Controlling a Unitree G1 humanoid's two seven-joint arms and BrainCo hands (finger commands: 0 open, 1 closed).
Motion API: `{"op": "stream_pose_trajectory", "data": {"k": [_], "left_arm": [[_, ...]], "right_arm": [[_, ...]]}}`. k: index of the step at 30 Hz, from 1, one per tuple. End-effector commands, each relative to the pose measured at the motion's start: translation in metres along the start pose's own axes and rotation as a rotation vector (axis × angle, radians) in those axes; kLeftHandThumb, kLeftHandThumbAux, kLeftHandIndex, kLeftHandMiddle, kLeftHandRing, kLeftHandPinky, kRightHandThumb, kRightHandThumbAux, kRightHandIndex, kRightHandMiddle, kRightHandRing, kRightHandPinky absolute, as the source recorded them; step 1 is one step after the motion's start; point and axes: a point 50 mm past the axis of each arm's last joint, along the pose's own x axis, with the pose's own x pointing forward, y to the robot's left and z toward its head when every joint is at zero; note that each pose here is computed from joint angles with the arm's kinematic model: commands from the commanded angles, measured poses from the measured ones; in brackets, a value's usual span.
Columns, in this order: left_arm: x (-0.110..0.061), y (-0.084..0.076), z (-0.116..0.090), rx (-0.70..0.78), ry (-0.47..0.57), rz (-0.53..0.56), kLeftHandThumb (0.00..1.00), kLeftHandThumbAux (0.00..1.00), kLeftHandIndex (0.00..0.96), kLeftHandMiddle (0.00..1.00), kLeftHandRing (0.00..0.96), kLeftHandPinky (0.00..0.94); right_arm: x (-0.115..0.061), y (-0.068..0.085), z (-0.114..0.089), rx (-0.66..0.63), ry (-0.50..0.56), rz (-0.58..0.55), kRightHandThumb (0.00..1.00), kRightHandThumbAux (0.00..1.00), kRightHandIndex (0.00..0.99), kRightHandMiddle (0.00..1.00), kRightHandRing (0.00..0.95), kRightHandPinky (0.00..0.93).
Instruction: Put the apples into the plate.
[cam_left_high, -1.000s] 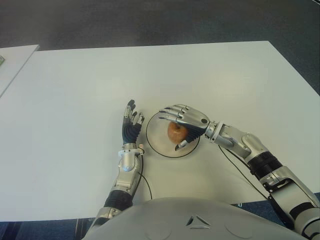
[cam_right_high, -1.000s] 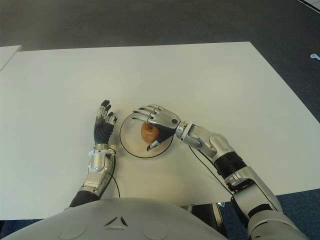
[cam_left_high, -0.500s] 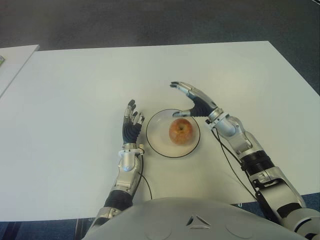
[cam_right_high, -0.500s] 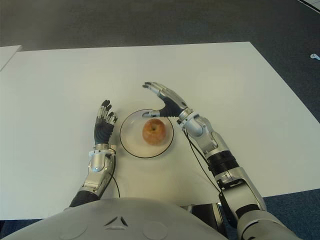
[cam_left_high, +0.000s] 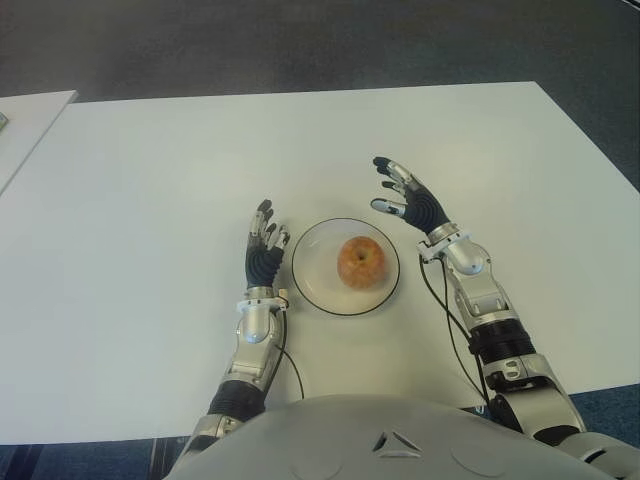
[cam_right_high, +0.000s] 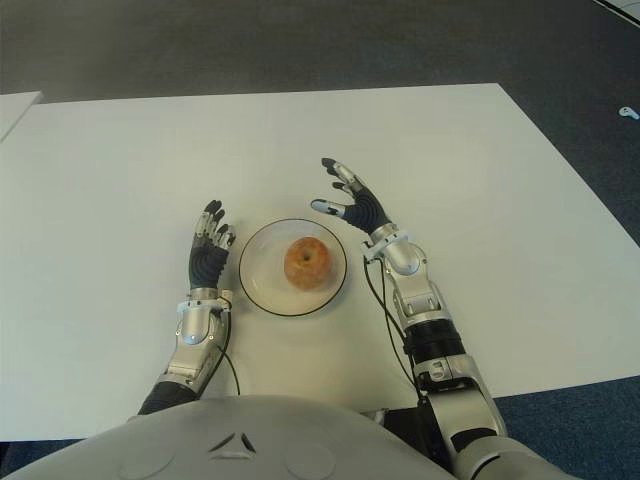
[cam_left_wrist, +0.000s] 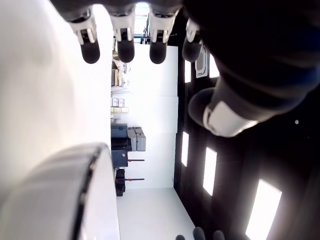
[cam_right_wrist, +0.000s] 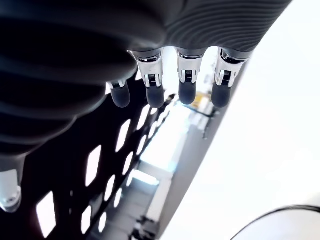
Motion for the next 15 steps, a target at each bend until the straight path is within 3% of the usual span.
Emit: {"op": "stream_pose_trajectory", "data": {"k": [1, 5, 15], "left_arm": [[-0.045, -0.002, -0.037, -0.041, 0.231, 0.048, 0.005, 0.605, 0.055, 0.068, 0.05, 0.034], [-0.047, 0.0, -0.034, -0.032, 0.223, 0.049, 0.005, 0.609, 0.054, 0.071, 0.053, 0.04], [-0.055, 0.006, -0.024, -0.05, 0.203, 0.053, 0.024, 0.622, 0.049, 0.069, 0.051, 0.04]], "right_arm": [[-0.008, -0.003, -0.023, 0.16, 0.096, -0.074, 0.104, 0.579, 0.041, 0.019, 0.0, 0.0], [-0.021, -0.005, -0.04, 0.239, 0.151, -0.14, 0.086, 0.596, 0.048, 0.026, 0.0, 0.0], [-0.049, 0.0, -0.057, 0.374, 0.225, -0.233, 0.091, 0.557, 0.089, 0.086, 0.041, 0.063]]}}
